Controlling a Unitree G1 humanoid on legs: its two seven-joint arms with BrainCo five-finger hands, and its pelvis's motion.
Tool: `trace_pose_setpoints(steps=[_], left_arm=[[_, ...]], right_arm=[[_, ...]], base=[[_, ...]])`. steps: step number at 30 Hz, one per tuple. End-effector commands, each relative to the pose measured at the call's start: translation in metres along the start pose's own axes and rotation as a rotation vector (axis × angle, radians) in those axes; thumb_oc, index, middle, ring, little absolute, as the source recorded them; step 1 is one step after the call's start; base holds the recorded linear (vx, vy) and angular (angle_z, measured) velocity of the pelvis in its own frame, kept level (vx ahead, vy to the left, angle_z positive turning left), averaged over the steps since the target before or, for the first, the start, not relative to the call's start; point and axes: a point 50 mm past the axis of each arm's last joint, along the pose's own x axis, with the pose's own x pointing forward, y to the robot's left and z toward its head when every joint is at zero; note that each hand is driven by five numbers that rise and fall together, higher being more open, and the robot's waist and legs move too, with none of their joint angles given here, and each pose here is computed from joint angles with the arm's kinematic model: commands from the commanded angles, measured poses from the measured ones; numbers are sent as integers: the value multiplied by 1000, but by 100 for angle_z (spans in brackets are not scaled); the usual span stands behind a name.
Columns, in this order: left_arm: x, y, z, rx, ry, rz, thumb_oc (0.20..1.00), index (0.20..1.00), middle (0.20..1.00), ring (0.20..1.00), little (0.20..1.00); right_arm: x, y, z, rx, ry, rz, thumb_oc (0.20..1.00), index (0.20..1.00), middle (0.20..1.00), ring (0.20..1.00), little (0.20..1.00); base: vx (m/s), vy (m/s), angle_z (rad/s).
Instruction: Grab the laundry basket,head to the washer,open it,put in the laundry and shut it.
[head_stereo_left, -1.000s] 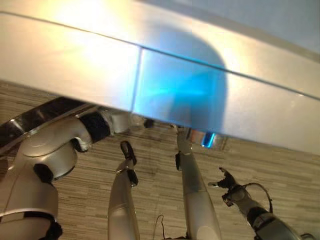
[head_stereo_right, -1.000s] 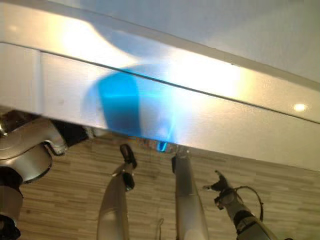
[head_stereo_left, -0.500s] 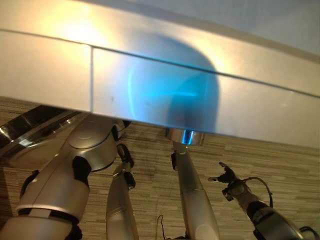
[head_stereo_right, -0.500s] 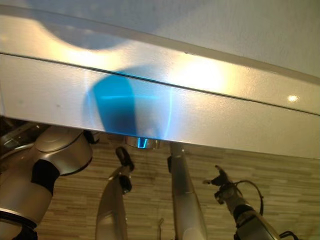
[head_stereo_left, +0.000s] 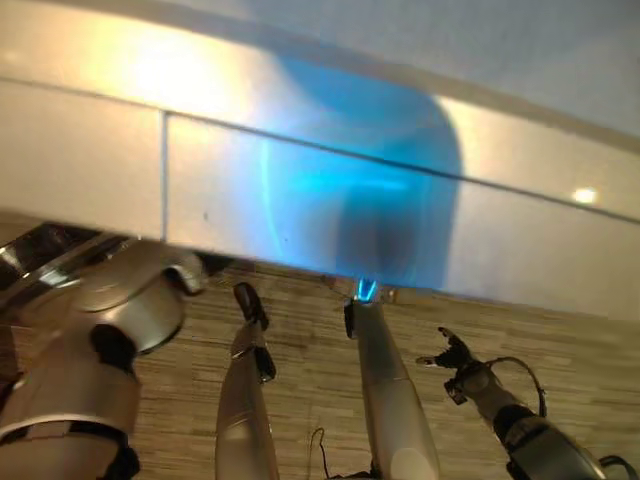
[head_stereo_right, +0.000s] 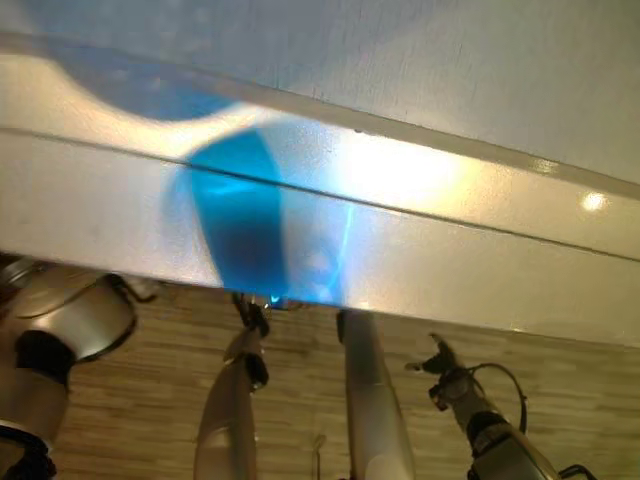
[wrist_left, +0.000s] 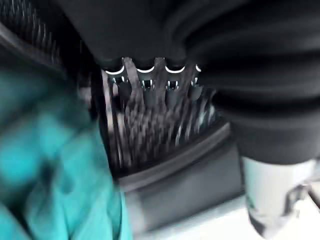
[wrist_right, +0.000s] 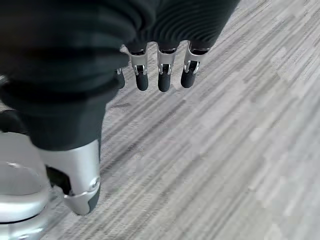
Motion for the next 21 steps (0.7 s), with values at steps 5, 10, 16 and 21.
trace_pose_setpoints(steps=[5,10,16,21], left_arm=[[-125,10,-25,-404,145,104,1000,1000,1000,1000,1000],[-163,-26,-23,-597,271,60,1000,1000,1000,1000,1000],[-191,-56,-11,-719,368,26,1000,1000,1000,1000,1000],[-193,-67,-10,-737,399,10,1000,1000,1000,1000,1000]], right_arm=[[12,-29,44,128,-69,-136,1000,1000,1000,1000,1000],[17,-54,53,124,-65,-207,1000,1000,1000,1000,1000],[23,-85,90,157,-113,-263,1000,1000,1000,1000,1000],[24,-88,108,174,-139,-254,1000,1000,1000,1000,1000]], base=[[0,2,28],[-9,-29,38],[-8,7,12],[-20,2,12]])
